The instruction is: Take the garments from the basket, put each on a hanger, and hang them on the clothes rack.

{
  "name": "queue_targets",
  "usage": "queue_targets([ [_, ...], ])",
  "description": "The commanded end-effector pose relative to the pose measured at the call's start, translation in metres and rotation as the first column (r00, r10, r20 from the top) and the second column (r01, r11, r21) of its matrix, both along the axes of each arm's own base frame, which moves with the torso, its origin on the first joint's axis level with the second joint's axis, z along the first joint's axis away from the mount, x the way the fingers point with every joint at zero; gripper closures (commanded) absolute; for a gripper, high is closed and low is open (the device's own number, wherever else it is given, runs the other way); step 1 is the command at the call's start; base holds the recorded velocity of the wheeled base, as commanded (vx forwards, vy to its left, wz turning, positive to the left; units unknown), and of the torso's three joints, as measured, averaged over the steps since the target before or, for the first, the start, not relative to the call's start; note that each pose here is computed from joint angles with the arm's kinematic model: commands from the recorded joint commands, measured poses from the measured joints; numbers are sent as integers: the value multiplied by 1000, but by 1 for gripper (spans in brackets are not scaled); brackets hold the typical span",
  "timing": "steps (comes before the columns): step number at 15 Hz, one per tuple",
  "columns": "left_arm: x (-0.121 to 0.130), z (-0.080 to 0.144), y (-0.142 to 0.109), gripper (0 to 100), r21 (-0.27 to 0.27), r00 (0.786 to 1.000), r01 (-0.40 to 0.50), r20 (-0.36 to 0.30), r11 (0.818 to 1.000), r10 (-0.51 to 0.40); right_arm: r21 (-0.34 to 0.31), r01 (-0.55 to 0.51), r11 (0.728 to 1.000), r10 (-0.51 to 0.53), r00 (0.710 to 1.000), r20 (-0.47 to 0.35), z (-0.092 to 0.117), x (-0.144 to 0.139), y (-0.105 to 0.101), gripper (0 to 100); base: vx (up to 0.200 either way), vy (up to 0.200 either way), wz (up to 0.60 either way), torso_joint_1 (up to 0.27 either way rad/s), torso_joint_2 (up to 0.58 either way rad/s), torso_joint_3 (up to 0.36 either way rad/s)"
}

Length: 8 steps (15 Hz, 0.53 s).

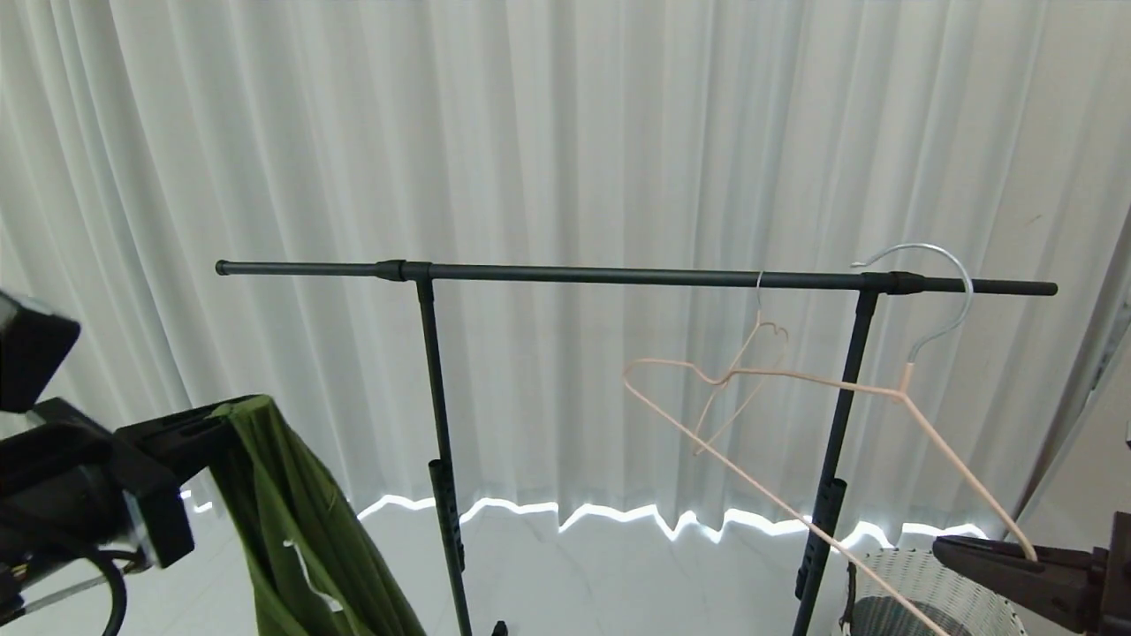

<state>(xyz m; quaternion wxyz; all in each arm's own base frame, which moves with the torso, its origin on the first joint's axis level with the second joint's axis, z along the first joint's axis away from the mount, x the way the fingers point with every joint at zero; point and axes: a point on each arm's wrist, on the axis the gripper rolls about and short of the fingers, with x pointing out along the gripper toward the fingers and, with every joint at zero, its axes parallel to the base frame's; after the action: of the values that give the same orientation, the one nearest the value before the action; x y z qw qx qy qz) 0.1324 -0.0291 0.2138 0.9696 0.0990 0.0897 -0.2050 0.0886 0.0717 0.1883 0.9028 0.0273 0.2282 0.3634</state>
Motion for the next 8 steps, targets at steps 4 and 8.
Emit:
queue_targets([
  [4,80,8,-43,100,73,996,-27,-82,997,33,73,-130,989,135,989,-58,0,3,24,100,0,0,0,0,0,0],
  [8,105,2,-83,100,113,994,-8,-106,994,20,119,-214,970,225,971,-81,0,-1,41,100,0,0,0,0,0,0],
])
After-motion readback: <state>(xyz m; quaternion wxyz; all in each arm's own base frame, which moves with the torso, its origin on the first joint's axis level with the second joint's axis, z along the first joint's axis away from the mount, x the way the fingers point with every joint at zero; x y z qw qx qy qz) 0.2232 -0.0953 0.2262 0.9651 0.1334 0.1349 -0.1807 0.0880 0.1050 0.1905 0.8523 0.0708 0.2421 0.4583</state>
